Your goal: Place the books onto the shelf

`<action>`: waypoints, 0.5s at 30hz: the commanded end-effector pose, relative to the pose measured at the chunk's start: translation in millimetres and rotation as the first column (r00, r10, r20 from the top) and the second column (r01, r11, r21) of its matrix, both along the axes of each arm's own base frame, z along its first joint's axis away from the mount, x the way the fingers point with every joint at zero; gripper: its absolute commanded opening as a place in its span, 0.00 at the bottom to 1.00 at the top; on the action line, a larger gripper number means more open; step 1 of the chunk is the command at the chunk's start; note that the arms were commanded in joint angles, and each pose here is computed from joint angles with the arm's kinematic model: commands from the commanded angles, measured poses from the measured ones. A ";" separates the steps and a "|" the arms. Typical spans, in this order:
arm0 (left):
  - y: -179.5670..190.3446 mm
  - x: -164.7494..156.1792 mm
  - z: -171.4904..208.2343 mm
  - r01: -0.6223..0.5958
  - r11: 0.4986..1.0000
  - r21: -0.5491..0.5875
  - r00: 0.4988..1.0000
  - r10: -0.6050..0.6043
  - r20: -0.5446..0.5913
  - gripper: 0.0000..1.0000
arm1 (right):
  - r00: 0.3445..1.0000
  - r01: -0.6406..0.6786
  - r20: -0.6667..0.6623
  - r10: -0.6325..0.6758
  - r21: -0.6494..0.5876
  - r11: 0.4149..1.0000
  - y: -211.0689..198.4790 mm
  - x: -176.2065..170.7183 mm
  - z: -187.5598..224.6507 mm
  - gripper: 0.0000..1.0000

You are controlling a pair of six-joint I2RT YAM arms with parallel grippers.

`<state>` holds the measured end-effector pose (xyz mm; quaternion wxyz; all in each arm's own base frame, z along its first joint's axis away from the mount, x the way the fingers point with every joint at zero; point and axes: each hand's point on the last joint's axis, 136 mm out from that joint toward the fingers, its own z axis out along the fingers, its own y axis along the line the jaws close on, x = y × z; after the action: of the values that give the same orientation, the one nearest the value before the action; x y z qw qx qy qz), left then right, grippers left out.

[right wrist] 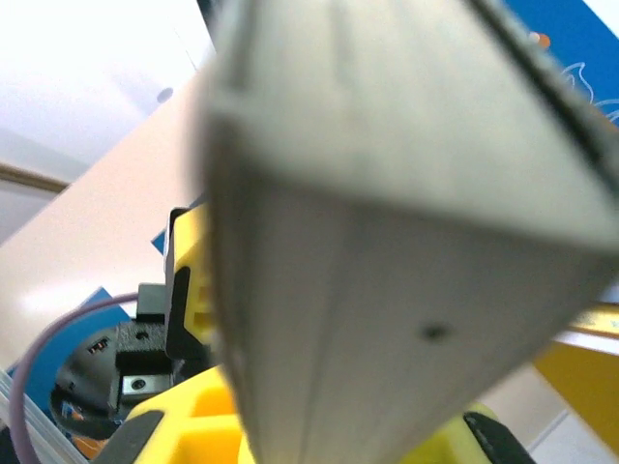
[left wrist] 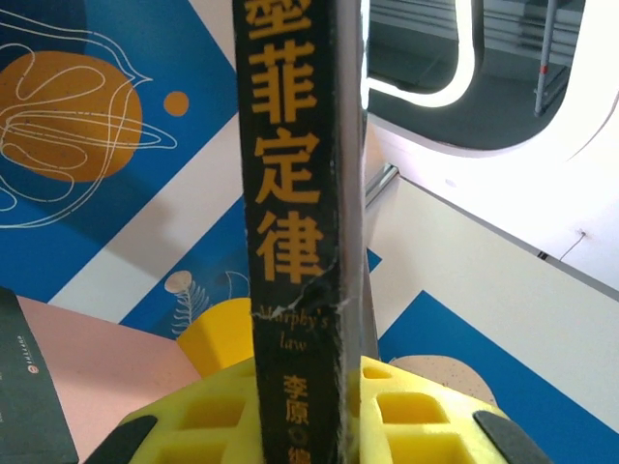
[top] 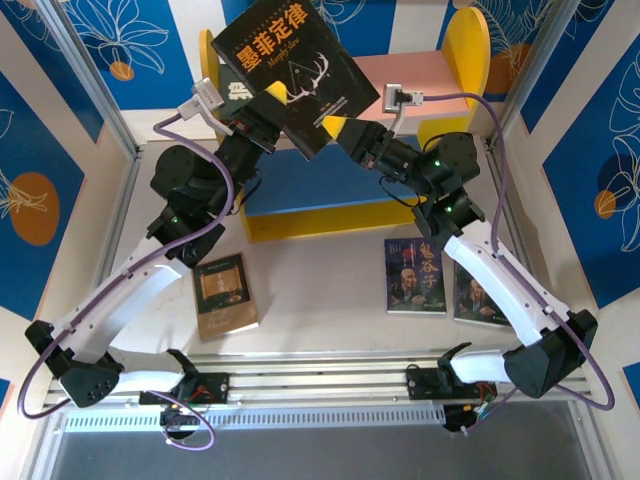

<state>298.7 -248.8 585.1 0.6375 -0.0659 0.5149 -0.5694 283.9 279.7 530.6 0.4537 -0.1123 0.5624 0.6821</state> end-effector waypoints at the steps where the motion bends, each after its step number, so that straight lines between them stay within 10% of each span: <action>1: 7.9 -17.4 23.2 0.010 0.999 -0.048 0.997 -0.006 0.079 0.00 | 1.000 -0.001 0.031 0.001 0.001 1.000 2.3 -0.2 7.9 0.05; 15: 15.4 -14.4 -1.2 -0.064 0.989 0.131 0.998 0.067 -0.017 0.65 | 0.996 0.037 0.082 -0.035 -0.021 0.999 -15.4 -2.2 14.2 0.01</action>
<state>303.3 -245.0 562.6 0.6408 -0.0652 0.5612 -0.5198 289.3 280.0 518.9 0.4432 -0.1201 0.5803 0.6727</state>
